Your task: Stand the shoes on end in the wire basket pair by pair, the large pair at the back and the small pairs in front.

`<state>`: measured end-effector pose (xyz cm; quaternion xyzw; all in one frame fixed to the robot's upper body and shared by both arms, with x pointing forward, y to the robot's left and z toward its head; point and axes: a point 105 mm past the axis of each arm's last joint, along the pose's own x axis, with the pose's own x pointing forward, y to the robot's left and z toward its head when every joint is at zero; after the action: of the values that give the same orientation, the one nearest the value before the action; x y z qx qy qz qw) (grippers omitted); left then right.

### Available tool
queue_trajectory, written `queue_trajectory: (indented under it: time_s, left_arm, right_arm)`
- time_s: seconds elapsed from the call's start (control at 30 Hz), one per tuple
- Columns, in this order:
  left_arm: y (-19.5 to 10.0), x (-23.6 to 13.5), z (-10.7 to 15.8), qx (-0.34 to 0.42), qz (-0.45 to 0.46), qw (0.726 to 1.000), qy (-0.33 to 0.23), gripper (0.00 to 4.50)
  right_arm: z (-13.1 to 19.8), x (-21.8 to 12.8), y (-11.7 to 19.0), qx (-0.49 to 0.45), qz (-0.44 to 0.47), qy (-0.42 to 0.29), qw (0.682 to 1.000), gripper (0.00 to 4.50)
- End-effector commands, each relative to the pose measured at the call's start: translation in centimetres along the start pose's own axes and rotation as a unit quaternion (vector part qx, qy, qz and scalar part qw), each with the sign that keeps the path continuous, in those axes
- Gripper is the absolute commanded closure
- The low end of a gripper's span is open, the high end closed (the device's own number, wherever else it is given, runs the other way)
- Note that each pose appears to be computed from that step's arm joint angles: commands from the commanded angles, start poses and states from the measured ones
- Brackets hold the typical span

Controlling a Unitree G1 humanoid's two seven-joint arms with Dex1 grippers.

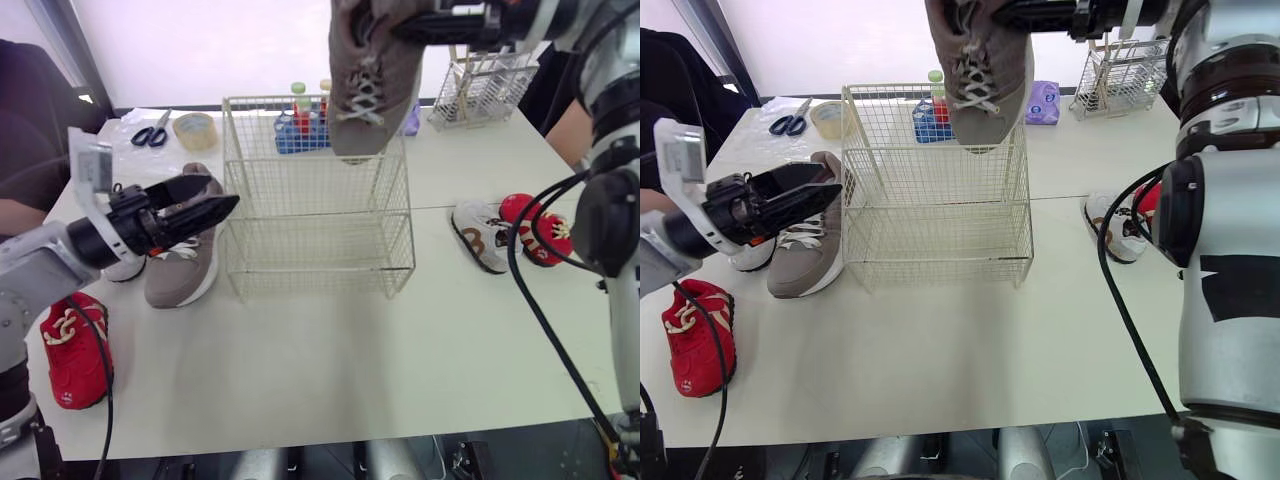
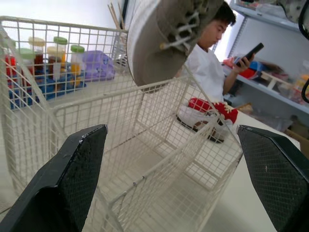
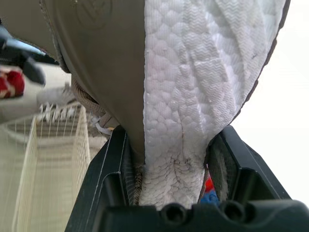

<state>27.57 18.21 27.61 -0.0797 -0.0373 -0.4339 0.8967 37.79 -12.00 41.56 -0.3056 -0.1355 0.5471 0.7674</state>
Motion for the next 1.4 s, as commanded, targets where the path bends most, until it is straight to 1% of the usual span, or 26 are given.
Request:
queue_trajectory:
  time_s: [0.03,0.17,0.43,0.47,0.53,0.57,0.6,0.8,0.93,1.07,1.13,1.17,1.2,1.23,1.3,1.33,1.4]
  left_arm:
    - [-0.6,-0.3,1.3,0.025,0.000,0.999,-0.025,0.06]
    - [-0.7,-0.3,1.5,0.028,0.002,0.999,-0.031,0.06]
    - [-1.1,-0.1,1.9,0.037,0.005,0.999,-0.037,0.06]
    - [-1.1,0.0,2.0,0.038,0.005,0.999,-0.038,0.00]
    - [-1.1,0.1,2.1,0.039,0.005,0.998,-0.040,0.00]
    - [-1.0,0.1,2.2,0.040,0.005,0.998,-0.041,0.00]
    - [-1.0,0.2,2.2,0.040,0.004,0.998,-0.041,0.00]
    - [-0.8,0.2,2.4,0.046,0.005,0.998,-0.040,0.00]
    - [-0.4,-0.2,2.7,0.056,0.014,0.998,-0.035,0.00]
    - [0.8,-1.0,3.0,0.073,0.035,0.996,-0.022,0.00]
    - [2.0,-1.6,3.2,0.087,0.060,0.994,-0.012,0.00]
    - [2.9,-1.9,3.3,0.100,0.079,0.992,-0.004,0.00]
    - [4.4,-2.2,3.5,0.112,0.108,0.988,0.007,0.00]
    - [5.3,-2.4,3.6,0.121,0.126,0.985,0.015,0.00]
    - [7.8,-2.7,4.0,0.136,0.170,0.975,0.033,0.00]
    - [8.9,-2.8,4.1,0.139,0.182,0.972,0.045,0.00]
    - [10.5,-2.9,4.2,0.140,0.194,0.969,0.062,0.00]
  right_arm:
    - [1.1,0.2,0.1,-0.060,0.015,0.028,0.998,2.81]
    - [-0.3,0.8,0.9,-0.056,0.046,0.050,0.996,2.81]
    - [-3.5,0.9,1.8,-0.025,0.065,0.092,0.993,2.81]
    - [-3.9,0.8,1.9,-0.021,0.064,0.097,0.993,1.84]
    - [-4.3,0.7,1.9,-0.016,0.062,0.102,0.993,1.01]
    - [-4.5,0.5,1.9,-0.014,0.059,0.104,0.993,0.49]
    - [-4.6,0.3,1.9,-0.014,0.057,0.105,0.993,0.07]
    - [-4.0,-2.0,1.2,-0.033,0.037,0.110,0.993,0.07]
    - [-2.6,-4.4,0.1,-0.062,-0.003,0.108,0.992,0.07]
    - [-1.1,-6.9,-0.6,-0.096,-0.040,0.112,0.988,0.07]
    - [-0.2,-7.7,-0.4,-0.092,-0.038,0.089,0.991,0.07]
    - [0.5,-7.8,-0.2,-0.083,-0.033,0.062,0.994,0.07]
    - [1.7,-7.5,0.6,-0.068,-0.018,0.014,0.997,0.07]
    - [2.5,-7.1,1.4,-0.056,0.002,-0.018,0.998,0.07]
    - [3.9,-5.9,4.4,-0.025,0.069,-0.082,0.994,0.07]
    - [4.3,-5.2,6.3,-0.012,0.105,-0.104,0.989,0.07]
    - [4.6,-4.0,9.2,0.012,0.146,-0.131,0.980,0.07]
